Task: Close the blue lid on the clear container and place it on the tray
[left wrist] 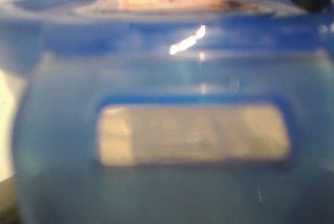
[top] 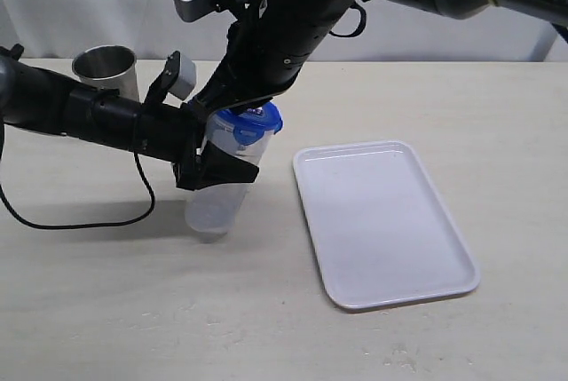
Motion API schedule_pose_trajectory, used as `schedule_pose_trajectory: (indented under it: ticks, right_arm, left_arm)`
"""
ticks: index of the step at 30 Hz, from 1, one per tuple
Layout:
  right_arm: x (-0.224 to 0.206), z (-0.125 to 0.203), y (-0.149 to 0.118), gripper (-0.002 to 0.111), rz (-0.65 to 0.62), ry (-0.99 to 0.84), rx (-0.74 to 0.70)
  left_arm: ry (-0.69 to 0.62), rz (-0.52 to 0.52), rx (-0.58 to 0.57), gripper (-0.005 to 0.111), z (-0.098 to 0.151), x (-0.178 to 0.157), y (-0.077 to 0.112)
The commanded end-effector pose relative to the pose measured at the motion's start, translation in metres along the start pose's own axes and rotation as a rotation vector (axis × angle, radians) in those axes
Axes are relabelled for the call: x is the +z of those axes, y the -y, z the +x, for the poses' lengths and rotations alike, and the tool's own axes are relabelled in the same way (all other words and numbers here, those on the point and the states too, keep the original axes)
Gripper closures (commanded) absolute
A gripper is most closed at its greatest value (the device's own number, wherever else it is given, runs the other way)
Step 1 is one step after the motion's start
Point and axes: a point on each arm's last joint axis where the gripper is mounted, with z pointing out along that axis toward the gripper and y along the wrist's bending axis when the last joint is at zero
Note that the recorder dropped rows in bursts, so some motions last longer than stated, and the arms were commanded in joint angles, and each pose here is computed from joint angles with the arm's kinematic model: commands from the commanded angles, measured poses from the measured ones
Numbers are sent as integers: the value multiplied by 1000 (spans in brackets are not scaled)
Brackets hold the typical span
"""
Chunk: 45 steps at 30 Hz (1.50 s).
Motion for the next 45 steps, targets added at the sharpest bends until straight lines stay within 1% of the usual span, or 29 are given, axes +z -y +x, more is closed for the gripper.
schedule_pose_trajectory:
  ticks: [1, 3, 5, 13, 19, 24, 27, 30, 35, 42, 45]
  right_arm:
    - [25, 11, -11, 104, -50, -102, 10]
    - [25, 10, -11, 104, -52, -99, 12]
    - [25, 10, -11, 104, -56, -98, 16]
    - [25, 10, -11, 104, -55, -98, 15]
    - [25, 10, -11, 104, -55, -98, 15]
    - [25, 10, -11, 104, -55, -98, 15]
    - [25, 10, -11, 104, -55, -98, 15]
    - [25, 9, -19, 104, -63, -98, -2]
    - [26, 7, -36, 104, -55, -98, -59]
    - [27, 7, -39, 104, -64, -100, -52]
    - [36, 9, -40, 104, -73, -119, -45]
  left_arm:
    - [22, 0, 36, 53, -6, 0, 0]
    - [23, -2, 35, 48, -5, -1, -1]
    - [18, -3, 37, 46, -5, -1, -1]
    - [5, -17, 38, 46, -2, -6, -4]
    - [21, 8, 37, 46, -2, -12, -4]
    - [-43, 30, 69, 46, 4, -12, -2]
    - [-46, 39, 72, 46, 5, -12, -1]
    - [-23, 56, 66, 46, 3, -12, 1]
    - [-14, 55, 62, 46, 2, -12, 1]
    - [15, 60, 47, 46, 4, -25, -3]
    - [29, 60, 40, 46, 5, -32, -5]
